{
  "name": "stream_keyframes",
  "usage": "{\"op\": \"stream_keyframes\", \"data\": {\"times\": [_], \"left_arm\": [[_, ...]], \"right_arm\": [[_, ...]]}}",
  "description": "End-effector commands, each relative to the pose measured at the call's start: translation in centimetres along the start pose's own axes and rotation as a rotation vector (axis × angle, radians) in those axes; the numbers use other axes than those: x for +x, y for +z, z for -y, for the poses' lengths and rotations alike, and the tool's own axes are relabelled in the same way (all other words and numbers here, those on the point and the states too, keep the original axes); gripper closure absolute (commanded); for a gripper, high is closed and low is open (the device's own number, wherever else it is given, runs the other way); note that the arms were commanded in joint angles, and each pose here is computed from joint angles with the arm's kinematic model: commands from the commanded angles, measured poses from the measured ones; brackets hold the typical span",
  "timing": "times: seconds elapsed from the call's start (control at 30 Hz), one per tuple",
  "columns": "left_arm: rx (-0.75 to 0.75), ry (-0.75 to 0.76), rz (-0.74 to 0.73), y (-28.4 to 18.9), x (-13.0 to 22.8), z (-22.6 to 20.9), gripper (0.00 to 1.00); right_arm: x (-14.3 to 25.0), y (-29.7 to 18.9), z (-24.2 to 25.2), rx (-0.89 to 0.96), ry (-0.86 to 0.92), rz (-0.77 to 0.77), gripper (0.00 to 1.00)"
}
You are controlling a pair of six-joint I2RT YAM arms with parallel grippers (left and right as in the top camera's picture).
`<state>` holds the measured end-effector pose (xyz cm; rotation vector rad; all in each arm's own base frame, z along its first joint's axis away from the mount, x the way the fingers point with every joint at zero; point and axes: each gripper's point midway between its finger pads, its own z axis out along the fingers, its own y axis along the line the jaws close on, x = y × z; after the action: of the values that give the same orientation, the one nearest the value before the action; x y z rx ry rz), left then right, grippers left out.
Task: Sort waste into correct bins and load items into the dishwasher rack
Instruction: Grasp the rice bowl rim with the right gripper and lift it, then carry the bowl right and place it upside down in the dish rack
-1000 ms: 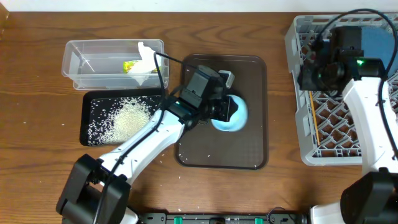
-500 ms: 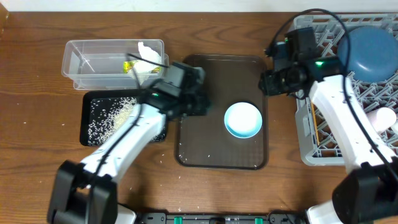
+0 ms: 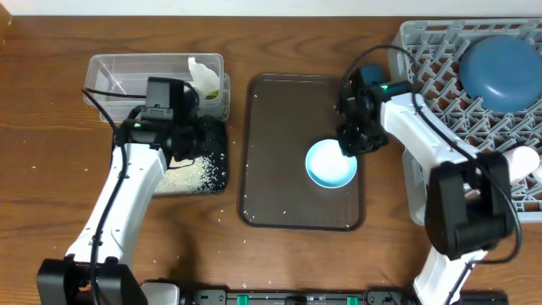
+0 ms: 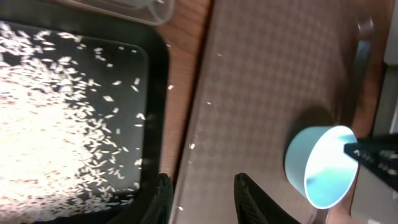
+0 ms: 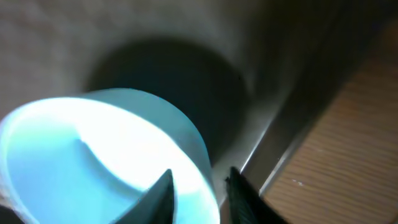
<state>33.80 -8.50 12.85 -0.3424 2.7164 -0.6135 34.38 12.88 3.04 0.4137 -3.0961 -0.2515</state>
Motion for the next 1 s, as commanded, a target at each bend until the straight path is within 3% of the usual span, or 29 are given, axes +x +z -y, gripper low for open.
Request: {"op": "stream_keyframes", "data": {"times": [0.0,0.03,0.17,0.37,0.57,0.67,0.83,0.97], "left_arm": [[-0.002,0.018,0.019,-0.5,-0.5,-0.1,0.67],[-0.002,0.018,0.019,-0.5,-0.5,-0.1,0.68],[-0.002,0.018,0.019,-0.5,-0.5,-0.1,0.71],[-0.002,0.018,0.019,-0.5,-0.5,-0.1,0.71],[-0.002,0.018,0.020,-0.5,-0.5,-0.1,0.71],[-0.002,0.018,0.020,-0.5,-0.5,-0.1,0.71],[-0.003,0.018,0.020,-0.5,-0.5,-0.1,0.71],[-0.001,0.019,0.023,-0.5,-0.6,0.0,0.71]], "right_arm": [[0.8,1.8,0.0,0.008,0.008,-0.059,0.94],[0.8,2.0,0.1,0.008,0.008,-0.059,0.99],[-0.7,0.6,0.5,0.011,0.014,0.004,0.99],[-4.9,-8.1,5.4,0.174,0.081,0.262,0.99],[-7.7,-20.9,15.3,0.596,0.264,0.640,0.99],[-8.1,-24.6,18.6,0.754,0.296,0.734,0.99],[-5.2,-29.2,24.5,1.170,0.497,0.726,0.99],[-3.3,-30.4,26.9,1.375,0.650,0.696,0.99]]}}
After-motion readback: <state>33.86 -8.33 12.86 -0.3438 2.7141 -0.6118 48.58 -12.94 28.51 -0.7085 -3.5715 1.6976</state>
